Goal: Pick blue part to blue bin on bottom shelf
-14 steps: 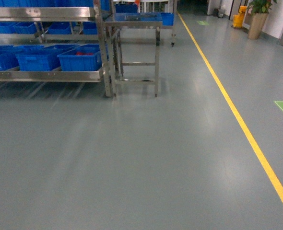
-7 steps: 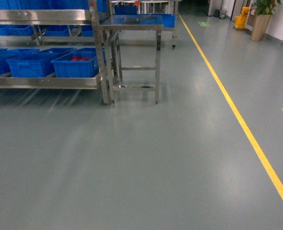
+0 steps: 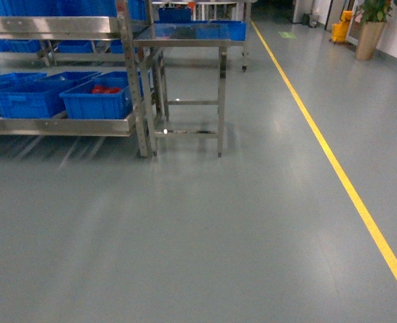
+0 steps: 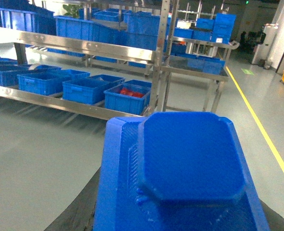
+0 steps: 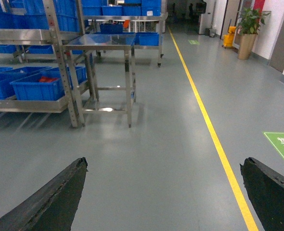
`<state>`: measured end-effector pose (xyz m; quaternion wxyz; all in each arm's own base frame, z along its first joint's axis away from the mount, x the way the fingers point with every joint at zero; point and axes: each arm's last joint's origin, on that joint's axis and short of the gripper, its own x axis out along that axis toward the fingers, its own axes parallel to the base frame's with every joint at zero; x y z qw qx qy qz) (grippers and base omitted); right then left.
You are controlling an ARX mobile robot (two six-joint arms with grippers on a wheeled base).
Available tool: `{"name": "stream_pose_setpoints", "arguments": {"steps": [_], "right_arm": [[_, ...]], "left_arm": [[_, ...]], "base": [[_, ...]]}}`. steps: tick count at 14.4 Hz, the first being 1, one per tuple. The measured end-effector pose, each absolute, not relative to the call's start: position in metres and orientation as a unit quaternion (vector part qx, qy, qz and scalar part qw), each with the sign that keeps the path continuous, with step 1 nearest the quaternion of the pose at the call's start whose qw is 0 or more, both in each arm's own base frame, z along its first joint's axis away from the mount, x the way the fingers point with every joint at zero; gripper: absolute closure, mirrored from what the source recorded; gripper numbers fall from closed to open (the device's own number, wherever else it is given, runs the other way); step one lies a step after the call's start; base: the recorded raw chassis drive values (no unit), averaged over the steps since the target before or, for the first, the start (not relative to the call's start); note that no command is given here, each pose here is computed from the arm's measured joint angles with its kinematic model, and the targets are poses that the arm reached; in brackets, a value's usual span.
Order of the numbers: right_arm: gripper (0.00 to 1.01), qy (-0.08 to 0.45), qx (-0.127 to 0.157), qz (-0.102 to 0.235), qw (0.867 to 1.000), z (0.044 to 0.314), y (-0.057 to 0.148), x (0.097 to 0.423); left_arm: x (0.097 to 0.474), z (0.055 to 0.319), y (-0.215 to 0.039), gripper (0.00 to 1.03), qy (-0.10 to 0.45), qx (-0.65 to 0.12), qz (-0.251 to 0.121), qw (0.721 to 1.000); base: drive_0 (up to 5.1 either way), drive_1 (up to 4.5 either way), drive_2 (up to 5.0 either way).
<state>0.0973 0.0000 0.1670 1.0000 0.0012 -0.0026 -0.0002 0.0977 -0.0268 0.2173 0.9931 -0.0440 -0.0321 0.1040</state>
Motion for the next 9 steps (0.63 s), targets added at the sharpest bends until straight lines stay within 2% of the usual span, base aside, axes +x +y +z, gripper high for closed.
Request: {"name": "stream_pose_setpoints", "arguments": {"steps": [9], "right_arm": [[0.03,-0.001,0.001,0.000,1.000,0.1666,0.0000,0.0973]], "left_arm": [[0.0979,0.2177,-0.0269,0.60,-0.034,-0.045,0.104,0.993]], "base": [[-0.1,4.09,-4.2]]}}
